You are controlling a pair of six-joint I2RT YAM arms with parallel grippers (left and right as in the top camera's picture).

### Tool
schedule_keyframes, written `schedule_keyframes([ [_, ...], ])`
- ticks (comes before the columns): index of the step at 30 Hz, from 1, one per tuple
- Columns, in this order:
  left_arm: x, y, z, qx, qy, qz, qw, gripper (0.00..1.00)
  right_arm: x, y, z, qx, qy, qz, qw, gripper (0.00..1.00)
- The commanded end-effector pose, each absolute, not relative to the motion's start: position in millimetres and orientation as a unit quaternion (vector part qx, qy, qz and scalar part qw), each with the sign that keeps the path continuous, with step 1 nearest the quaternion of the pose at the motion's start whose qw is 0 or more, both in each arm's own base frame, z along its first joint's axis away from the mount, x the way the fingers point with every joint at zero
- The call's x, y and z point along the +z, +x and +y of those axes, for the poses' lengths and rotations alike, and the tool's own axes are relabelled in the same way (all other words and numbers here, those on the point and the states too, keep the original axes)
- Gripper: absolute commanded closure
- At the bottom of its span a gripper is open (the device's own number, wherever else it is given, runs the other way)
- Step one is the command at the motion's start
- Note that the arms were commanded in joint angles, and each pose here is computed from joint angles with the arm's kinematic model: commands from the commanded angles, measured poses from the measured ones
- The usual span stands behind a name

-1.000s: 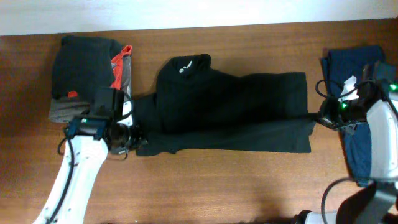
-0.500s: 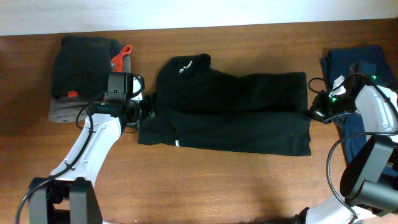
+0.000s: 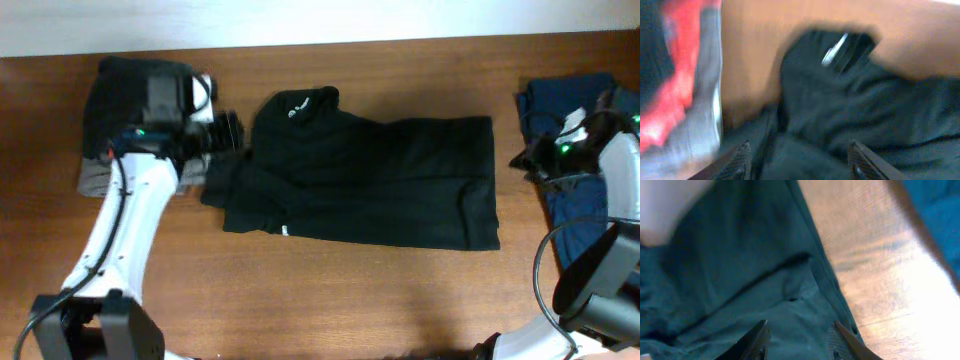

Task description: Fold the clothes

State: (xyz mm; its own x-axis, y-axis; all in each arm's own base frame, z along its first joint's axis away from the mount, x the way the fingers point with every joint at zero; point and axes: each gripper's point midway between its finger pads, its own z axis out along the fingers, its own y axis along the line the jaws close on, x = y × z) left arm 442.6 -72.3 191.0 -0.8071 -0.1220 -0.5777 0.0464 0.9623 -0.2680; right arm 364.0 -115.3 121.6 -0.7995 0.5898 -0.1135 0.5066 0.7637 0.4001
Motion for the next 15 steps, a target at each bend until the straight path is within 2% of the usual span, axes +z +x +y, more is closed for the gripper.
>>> schedule_keyframes([
  [1, 232, 468, -94, -0.152, 0.068, 0.918, 0.360, 0.42, 160, 382, -108, 0.187, 0.247, 0.937, 0.160, 0.55],
  [3, 222, 481, -104, -0.163, 0.088, 0.918, 0.351, 0.46, 168, 388, -103, 0.187, 0.236, 0.938, 0.168, 0.54],
  [7, 165, 525, -128, -0.193, 0.124, 0.923, 0.311, 0.51, 168, 388, -92, 0.191, 0.227, 0.941, 0.161, 0.54],
  [10, 124, 553, -157, -0.196, 0.168, 0.919, 0.298, 0.51, 167, 386, -89, 0.193, 0.225, 0.942, 0.154, 0.54],
  [15, 65, 559, -204, -0.148, 0.248, 0.917, 0.276, 0.47, 162, 378, -94, 0.171, 0.233, 0.947, 0.138, 0.54],
])
